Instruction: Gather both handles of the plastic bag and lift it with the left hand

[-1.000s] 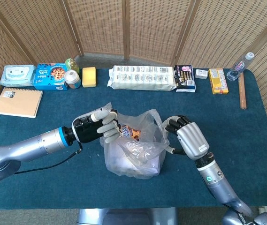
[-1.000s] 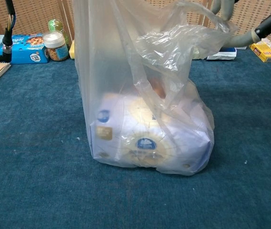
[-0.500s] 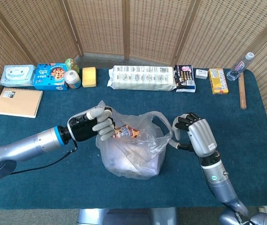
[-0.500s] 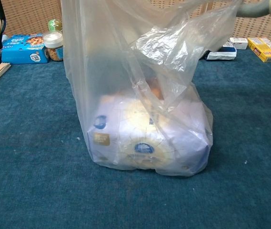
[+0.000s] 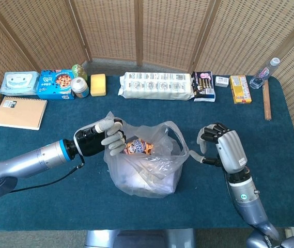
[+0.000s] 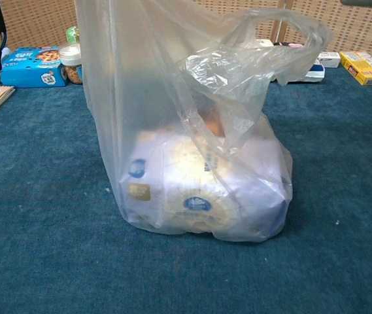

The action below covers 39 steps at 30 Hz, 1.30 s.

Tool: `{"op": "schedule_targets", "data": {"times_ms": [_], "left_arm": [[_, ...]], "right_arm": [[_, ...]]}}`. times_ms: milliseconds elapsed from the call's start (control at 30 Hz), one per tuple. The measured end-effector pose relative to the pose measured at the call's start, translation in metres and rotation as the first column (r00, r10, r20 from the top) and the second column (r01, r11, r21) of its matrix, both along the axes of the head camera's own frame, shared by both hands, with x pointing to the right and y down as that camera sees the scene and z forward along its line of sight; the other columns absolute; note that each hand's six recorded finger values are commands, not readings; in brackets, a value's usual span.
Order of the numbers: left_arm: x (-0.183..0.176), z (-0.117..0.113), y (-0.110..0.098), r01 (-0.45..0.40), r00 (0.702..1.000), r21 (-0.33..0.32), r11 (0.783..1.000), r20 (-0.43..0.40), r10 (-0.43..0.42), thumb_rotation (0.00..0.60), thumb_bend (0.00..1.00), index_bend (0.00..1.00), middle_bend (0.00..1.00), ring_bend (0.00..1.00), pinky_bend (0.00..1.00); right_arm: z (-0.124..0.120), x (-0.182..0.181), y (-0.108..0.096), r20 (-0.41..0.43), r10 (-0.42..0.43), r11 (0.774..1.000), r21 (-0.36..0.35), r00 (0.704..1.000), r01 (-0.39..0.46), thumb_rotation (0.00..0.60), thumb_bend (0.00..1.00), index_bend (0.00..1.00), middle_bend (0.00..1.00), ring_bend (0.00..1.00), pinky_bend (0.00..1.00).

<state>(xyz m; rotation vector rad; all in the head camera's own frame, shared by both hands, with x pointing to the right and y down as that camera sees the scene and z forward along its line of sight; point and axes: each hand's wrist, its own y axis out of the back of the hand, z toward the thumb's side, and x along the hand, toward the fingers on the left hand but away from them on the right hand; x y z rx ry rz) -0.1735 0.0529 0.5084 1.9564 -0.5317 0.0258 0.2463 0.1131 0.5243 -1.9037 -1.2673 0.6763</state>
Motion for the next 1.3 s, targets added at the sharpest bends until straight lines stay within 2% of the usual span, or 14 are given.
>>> {"op": "schedule_targets", "data": {"times_ms": [167,267,333,533,833,1000,1133,1300], "left_arm": [[-0.002,-0.002,-0.001,-0.005,1.0,0.009,1.0,-0.004,0.005,0.322,0.32,0.71,0.84,0.72,0.69],[-0.002,-0.002,-0.001,-0.008,1.0,0.008,1.0,-0.006,0.008,0.325,0.32,0.71,0.84,0.72,0.69],[-0.002,-0.002,-0.001,-0.009,1.0,0.006,1.0,-0.008,0.009,0.323,0.32,0.71,0.84,0.72,0.69],[-0.001,-0.004,-0.002,-0.008,1.0,0.01,1.0,-0.012,0.008,0.325,0.32,0.71,0.84,0.72,0.69],[-0.002,0.0,-0.005,0.009,1.0,-0.002,1.0,-0.004,-0.009,0.321,0.32,0.71,0.84,0.72,0.69],[-0.001,0.0,-0.007,0.014,1.0,-0.004,1.0,-0.002,-0.014,0.317,0.32,0.71,0.84,0.72,0.69],[-0.001,0.0,-0.006,0.014,1.0,-0.007,1.0,-0.001,-0.014,0.318,0.32,0.71,0.84,0.72,0.69],[-0.003,0.001,-0.007,0.016,1.0,-0.005,1.0,0.002,-0.016,0.32,0.31,0.71,0.84,0.72,0.69]], "right_arm": [[0.01,0.017,-0.003,-0.161,-0.066,0.998,0.001,0.985,0.067,0.6,0.23,0.36,0.35,0.26,0.19],[0.015,0.024,-0.004,-0.256,-0.121,0.992,0.0,0.959,0.125,0.6,0.24,0.25,0.26,0.19,0.14],[0.018,0.024,-0.001,-0.297,-0.16,0.986,-0.009,0.941,0.165,0.6,0.25,0.22,0.23,0.17,0.12],[0.026,0.016,0.008,-0.356,-0.274,0.96,-0.05,0.893,0.275,0.6,0.25,0.22,0.21,0.14,0.11],[0.027,-0.013,0.019,-0.289,-0.359,0.933,-0.086,0.887,0.349,0.6,0.23,0.34,0.21,0.14,0.09],[0.026,-0.031,0.023,-0.26,-0.388,0.922,-0.096,0.884,0.376,0.6,0.26,0.36,0.21,0.14,0.08],[0.025,-0.034,0.019,-0.271,-0.37,0.929,-0.085,0.889,0.361,0.6,0.28,0.33,0.21,0.14,0.08],[0.018,-0.028,0.009,-0.271,-0.322,0.946,-0.055,0.907,0.319,0.6,0.3,0.27,0.21,0.14,0.08]]}}
